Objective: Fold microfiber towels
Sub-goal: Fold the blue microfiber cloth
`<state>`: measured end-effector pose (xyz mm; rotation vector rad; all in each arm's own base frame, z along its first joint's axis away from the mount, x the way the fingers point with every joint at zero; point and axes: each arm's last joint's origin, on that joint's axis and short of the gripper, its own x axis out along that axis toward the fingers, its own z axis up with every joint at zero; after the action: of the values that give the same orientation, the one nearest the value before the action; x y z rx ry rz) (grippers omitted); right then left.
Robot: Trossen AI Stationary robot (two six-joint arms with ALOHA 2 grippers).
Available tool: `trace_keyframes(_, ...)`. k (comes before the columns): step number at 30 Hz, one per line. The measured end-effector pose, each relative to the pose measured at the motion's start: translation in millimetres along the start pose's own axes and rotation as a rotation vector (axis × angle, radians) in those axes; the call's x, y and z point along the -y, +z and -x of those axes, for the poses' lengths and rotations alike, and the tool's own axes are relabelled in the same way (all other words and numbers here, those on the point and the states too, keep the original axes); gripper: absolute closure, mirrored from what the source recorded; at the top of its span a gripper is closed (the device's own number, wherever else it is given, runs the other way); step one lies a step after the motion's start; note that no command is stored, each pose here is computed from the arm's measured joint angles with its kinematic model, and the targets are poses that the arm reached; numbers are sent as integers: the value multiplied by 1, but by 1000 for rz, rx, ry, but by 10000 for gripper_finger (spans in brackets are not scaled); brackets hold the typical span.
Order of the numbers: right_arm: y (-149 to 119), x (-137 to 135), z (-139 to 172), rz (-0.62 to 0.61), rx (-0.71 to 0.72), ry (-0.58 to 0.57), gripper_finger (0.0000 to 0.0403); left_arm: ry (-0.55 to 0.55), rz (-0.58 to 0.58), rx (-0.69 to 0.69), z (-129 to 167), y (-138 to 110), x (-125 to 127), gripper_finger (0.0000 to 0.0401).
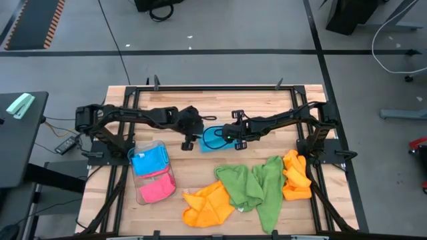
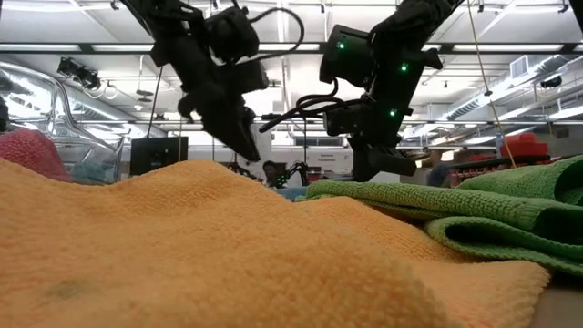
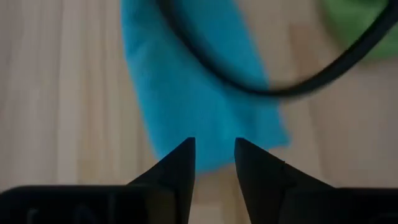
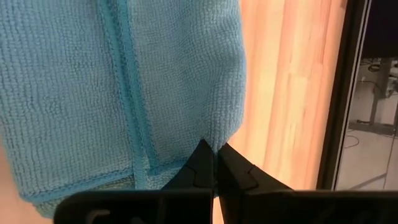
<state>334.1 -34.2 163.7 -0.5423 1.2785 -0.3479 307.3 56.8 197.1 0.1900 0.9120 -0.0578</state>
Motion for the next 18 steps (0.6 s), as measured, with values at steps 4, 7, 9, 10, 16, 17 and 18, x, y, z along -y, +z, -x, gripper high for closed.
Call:
trace_keyframes(4, 0, 0, 0, -13, 0, 0, 396, -41, 51, 74, -3, 8, 12, 295)
trace_keyframes(7, -1, 2, -1, -37, -3, -2, 396, -59, 73, 75, -13, -1, 24, 307)
trace_keyframes(9, -1, 3, -2, -47, -2, -3, 396, -36, 107, 142, -18, -6, 29, 318)
trace_keyframes(10, -1, 4, -2, -48, -3, -4, 396, -6, 124, 169, -21, -9, 31, 325)
trace_keyframes(16, -1, 6, -3, -55, -2, -7, 396, 55, 209, 230, -24, -20, 23, 357)
trace_keyframes(17, -1, 6, -4, -58, -2, -7, 395, 43, 212, 223, -25, -21, 23, 361)
trace_keyframes(18, -1, 6, -4, -58, -2, -7, 395, 37, 206, 206, -26, -23, 24, 364)
